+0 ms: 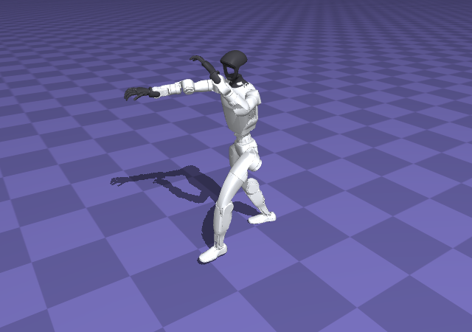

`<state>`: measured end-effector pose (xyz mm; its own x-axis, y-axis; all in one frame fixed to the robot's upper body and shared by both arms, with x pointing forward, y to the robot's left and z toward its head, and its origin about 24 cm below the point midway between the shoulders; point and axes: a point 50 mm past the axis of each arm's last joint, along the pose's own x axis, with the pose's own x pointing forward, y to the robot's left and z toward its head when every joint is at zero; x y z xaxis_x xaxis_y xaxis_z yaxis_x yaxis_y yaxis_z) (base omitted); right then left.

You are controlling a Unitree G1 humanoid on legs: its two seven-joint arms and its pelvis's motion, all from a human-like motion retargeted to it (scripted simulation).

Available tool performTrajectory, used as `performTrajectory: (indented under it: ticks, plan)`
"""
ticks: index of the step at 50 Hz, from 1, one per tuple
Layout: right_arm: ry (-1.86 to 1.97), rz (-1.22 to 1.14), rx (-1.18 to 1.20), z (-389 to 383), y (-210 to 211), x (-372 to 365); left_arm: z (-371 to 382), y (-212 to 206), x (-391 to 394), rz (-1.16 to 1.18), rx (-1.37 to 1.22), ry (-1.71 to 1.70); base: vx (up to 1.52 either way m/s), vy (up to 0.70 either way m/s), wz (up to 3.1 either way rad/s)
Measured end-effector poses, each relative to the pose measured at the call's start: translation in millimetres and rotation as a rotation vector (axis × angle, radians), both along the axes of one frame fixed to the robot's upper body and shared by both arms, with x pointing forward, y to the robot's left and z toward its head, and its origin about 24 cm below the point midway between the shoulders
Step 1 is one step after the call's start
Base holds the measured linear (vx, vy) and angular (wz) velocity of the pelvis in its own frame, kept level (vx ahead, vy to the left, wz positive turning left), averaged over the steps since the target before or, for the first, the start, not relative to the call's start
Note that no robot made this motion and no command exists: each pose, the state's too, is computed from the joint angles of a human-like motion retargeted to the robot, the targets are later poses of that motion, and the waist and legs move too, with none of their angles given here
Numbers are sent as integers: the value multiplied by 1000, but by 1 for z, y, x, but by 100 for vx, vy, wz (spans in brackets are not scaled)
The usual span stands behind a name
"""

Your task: Kungfu

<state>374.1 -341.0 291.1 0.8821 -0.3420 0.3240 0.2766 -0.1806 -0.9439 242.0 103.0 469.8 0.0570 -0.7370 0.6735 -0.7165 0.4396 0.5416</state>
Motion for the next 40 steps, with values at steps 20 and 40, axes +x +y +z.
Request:
performTrajectory:
  ticks: [20,40]
  plan:
    - [-194,471,1298,-39,56,33,-120,-67,13,-285,174,219,20,6,-12]
    - [253,586,2579,-334,142,-156,-225,91,166,768,-222,559,33,12,-15]
